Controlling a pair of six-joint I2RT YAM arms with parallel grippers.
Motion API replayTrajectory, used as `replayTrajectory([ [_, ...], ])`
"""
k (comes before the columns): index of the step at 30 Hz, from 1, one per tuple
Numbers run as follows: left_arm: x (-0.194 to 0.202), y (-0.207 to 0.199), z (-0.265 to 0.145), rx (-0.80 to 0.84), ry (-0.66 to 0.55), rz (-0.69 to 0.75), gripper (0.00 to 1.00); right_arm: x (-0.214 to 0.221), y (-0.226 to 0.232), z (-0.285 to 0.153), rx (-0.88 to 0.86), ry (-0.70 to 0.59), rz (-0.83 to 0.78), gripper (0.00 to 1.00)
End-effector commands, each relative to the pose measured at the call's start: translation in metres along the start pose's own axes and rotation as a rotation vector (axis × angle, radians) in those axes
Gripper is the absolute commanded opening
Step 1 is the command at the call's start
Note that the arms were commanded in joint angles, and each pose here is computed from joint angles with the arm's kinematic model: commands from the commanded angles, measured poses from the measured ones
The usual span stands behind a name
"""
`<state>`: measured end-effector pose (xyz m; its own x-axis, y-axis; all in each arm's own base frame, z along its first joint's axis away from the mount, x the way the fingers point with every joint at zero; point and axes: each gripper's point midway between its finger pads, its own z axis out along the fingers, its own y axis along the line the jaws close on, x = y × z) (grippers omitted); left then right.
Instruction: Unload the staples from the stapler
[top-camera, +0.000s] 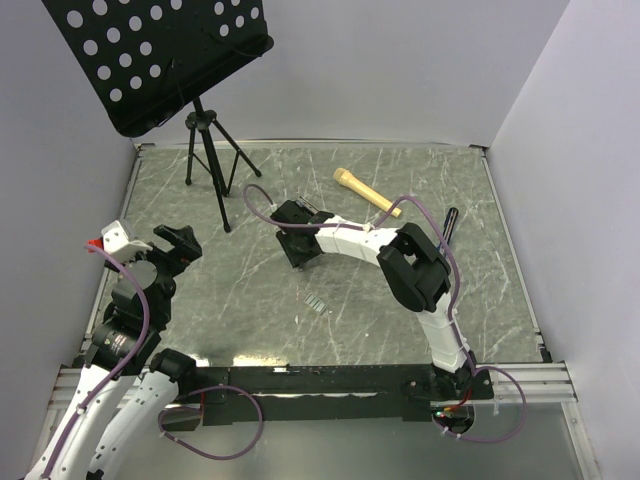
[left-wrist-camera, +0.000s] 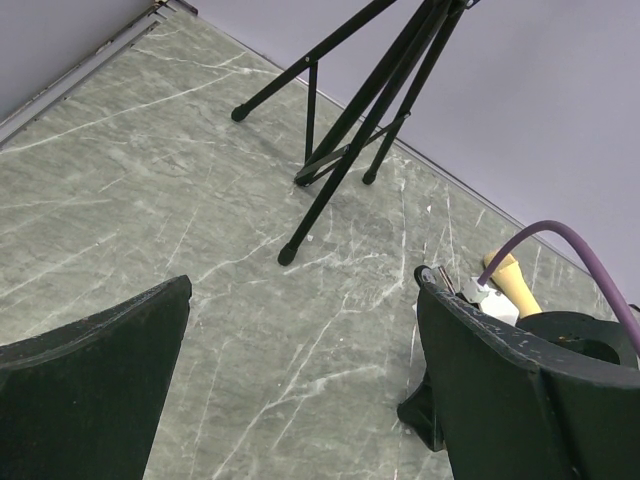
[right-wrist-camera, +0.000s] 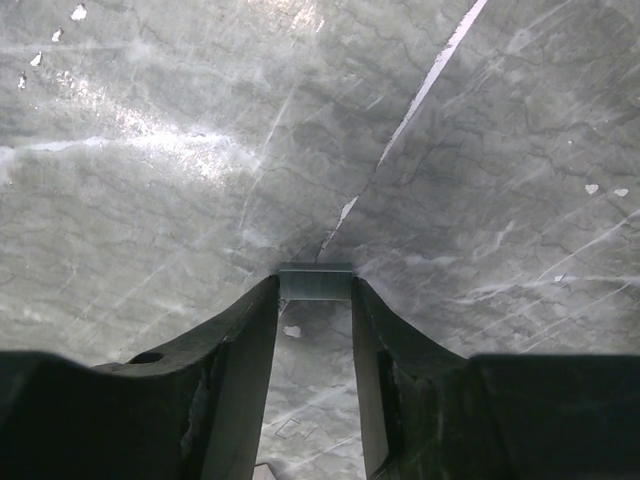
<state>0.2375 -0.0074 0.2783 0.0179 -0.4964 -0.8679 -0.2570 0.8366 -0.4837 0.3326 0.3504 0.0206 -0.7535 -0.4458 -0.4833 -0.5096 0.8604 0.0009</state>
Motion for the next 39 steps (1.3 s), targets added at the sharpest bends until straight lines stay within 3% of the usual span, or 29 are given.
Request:
replayTrajectory([
  [1,-0.007,-0.003,0.000,0.008,-0.025,-0.008,0.99,-0.003,-0.003,0.003,0.005,-0.014,0.007,0.39],
  [14,-0.006,-0.002,0.000,0.007,-0.023,-0.006,0.99,-0.002,-0.007,-0.045,-0.046,-0.109,-0.101,0.32],
  [24,-0.006,-0.003,0.000,0.012,-0.024,-0.013,0.99,0.051,0.006,-0.089,-0.156,-0.092,-0.216,0.32],
  [30,-0.006,-0.003,-0.001,0.014,-0.023,-0.013,0.99,0.077,0.022,-0.089,-0.227,-0.056,-0.246,0.33],
  [39,-0.006,-0.003,-0.001,0.013,-0.024,-0.013,0.99,0.080,0.038,-0.083,-0.235,-0.047,-0.272,0.33],
])
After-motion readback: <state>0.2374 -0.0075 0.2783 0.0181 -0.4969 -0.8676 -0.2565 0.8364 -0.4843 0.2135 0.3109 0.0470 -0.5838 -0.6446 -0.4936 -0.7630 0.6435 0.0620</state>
